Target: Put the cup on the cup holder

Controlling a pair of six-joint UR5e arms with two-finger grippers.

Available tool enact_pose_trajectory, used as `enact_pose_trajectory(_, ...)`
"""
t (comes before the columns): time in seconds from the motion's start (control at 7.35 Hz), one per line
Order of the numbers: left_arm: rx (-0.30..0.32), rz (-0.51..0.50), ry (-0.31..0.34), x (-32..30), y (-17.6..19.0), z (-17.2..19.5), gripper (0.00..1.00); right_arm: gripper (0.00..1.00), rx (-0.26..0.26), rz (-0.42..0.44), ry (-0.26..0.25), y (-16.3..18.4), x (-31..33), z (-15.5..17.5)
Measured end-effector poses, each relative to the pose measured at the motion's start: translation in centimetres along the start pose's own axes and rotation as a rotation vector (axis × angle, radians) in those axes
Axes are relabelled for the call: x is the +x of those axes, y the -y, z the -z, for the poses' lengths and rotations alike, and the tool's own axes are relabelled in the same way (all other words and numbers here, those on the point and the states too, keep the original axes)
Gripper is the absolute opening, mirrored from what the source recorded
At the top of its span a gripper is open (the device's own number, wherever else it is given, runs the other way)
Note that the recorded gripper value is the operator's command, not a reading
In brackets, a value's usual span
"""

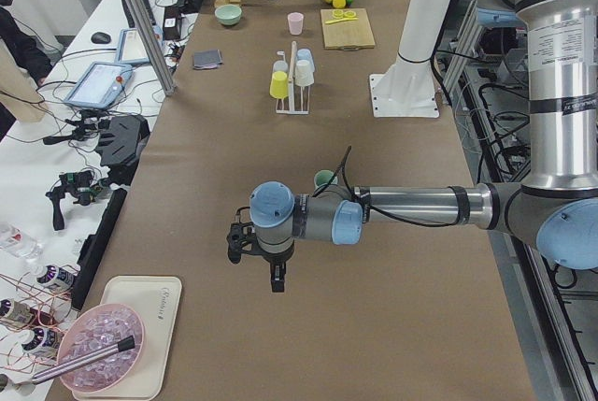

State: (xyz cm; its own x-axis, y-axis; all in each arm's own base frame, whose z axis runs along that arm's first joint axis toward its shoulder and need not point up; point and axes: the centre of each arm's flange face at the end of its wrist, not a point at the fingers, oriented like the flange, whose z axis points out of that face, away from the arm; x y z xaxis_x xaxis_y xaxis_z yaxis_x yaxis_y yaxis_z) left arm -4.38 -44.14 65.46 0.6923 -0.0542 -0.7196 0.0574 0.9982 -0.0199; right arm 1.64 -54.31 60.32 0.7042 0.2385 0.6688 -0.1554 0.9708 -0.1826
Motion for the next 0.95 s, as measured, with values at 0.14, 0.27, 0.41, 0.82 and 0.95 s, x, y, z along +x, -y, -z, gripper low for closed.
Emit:
enact_pose_trajectory(0.14,0.003,-0.002,0.000,0.1,0.1,0.1,0.97,0.99,0.001,0.004,0.001,0.0,-0.1,0.1)
enact_pose_trajectory(0.27,0.010,-0.009,-0.002,0.5,0.5,0.4,0.97,0.99,0.006,0.012,0.003,0.0,-0.4,0.3)
enact_pose_trajectory(0.41,0.019,-0.017,-0.002,0.9,1.1,0.8,0.97,0.99,0.008,0.018,0.006,0.0,-0.7,0.5)
enact_pose_trajectory(0.82,0.042,-0.036,-0.003,2.1,2.5,1.9,0.97,1.00,-0.042,0.033,0.049,0.6,-4.8,0.4)
enact_pose_trajectory(0.95,0.056,-0.047,-0.003,2.8,3.3,2.5,0.97,1.00,-0.074,0.047,0.046,0.7,-7.0,-0.3)
